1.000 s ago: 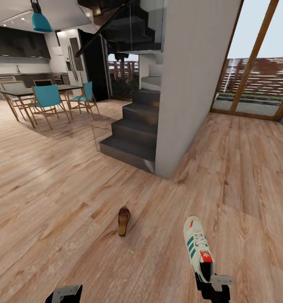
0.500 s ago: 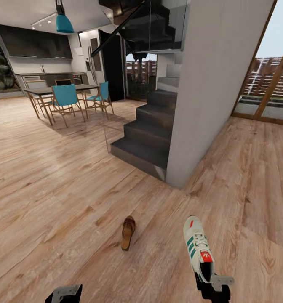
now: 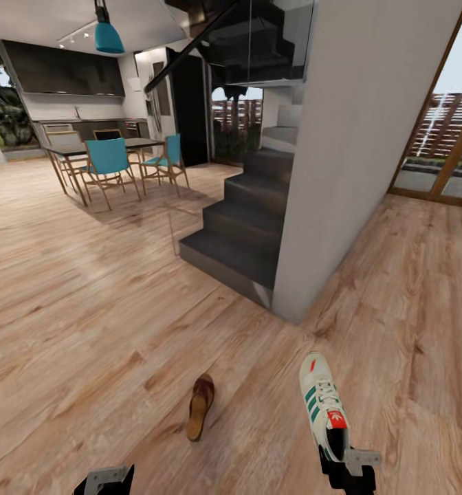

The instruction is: Pick up the two gym shoes and the two sandals from the corridor floor and place them onto the hallstand (shoe rack) in the corridor, making sure they are on the rack and not on the floor. Arrange them so the two gym shoes are next to each other and the two sandals are next to each other.

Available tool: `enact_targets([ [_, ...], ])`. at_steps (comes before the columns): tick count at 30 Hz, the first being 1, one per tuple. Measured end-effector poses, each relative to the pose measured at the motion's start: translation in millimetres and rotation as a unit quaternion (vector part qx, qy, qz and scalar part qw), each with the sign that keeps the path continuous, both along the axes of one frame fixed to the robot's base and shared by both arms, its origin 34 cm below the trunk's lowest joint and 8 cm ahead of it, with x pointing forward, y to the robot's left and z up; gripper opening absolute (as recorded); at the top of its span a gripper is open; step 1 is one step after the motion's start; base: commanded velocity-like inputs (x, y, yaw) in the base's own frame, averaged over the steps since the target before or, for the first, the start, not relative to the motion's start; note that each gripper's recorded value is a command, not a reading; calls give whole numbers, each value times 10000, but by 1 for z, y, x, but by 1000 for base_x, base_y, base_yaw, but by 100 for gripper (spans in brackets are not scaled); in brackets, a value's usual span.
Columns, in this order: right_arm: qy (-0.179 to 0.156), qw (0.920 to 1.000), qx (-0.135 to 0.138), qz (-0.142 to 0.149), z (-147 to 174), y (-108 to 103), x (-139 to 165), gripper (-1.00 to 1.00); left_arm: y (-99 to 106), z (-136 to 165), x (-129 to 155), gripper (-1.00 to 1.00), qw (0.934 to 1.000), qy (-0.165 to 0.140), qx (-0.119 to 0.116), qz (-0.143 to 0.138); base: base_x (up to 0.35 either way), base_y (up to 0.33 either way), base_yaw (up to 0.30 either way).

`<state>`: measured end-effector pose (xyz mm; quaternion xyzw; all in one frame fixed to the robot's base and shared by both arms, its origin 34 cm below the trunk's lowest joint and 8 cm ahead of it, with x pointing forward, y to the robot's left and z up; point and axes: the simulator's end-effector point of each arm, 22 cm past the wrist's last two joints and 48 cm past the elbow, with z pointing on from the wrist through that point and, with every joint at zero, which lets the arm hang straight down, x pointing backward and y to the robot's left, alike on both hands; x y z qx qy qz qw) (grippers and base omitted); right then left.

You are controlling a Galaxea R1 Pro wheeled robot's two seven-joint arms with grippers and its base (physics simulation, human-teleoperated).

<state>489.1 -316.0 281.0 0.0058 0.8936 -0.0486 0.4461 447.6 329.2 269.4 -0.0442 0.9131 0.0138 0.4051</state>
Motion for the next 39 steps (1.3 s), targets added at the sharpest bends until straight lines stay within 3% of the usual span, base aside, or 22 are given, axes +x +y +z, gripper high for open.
enact_targets([
  [8, 1, 10000, -5, 7, 0, -1, 0, -100, -1, 0, 0, 100, 10000, 3, -1, -12, 287, -128, 0],
  [21, -14, 9999, 29, 116, 1, 4, 3, -100, -3, 0, 2, 100, 10000, 17, -5, -40, 37, -16, 0],
  [23, -76, 9997, 65, 220, 4, 8, 8, -100, -4, 0, 5, 100, 10000, 17, -12, -50, 1, 0, 0],
  [24, -395, 9971, 167, 628, 24, 21, 34, -100, -6, 1, 10, 100, 10000, -4, -31, -57, 0, 0, 0],
  [25, -543, 9966, 192, 589, 34, 17, 45, -100, -7, 2, 13, 100, 10000, -22, -36, -58, 0, 0, 0],
  [28, -857, 9920, 198, 901, 62, 23, 75, -100, -11, 12, 39, 100, 9998, -192, -52, -79, 0, 0, 0],
  [31, -931, 9891, 237, 1116, 87, 25, 102, -100, -16, 22, 70, 100, 9994, -279, -51, -178, 0, 0, 0],
  [39, -1033, 9771, 516, 1787, 135, 47, 133, -100, -16, 31, 105, 100, 9996, -225, 39, -158, 0, 0, 0],
])
